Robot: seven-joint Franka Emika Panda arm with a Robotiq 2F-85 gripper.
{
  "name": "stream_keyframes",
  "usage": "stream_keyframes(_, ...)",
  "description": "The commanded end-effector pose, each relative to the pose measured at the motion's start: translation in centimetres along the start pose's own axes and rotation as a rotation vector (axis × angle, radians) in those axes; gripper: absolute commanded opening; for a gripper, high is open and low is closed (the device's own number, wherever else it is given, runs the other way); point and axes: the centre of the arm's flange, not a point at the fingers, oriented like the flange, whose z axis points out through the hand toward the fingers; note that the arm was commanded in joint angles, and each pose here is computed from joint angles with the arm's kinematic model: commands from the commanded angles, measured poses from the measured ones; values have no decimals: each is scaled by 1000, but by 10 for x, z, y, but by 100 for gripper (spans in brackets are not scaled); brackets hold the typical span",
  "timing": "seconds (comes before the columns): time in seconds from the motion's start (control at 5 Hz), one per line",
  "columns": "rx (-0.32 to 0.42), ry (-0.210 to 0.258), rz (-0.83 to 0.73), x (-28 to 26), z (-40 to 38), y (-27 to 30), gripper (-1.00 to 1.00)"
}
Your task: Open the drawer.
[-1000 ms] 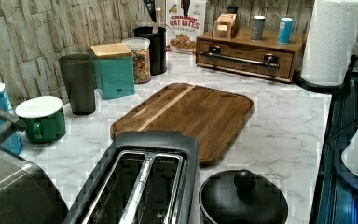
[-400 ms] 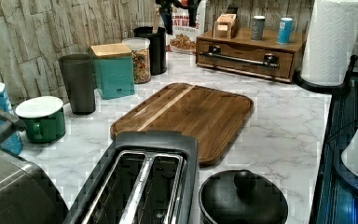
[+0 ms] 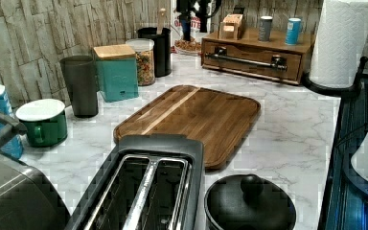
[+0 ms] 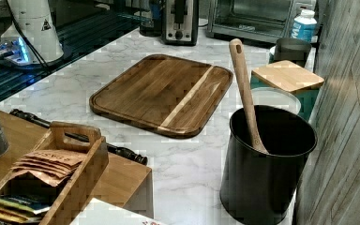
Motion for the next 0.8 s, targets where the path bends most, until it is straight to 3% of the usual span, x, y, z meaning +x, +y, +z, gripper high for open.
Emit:
stream_keyframes(0.2, -66, 45, 62, -28, 13, 128, 100)
stream_keyframes(0.6, -97, 78, 48, -24, 51, 160, 100)
stream_keyframes(0.8, -123, 58, 83, -24, 59, 170, 100)
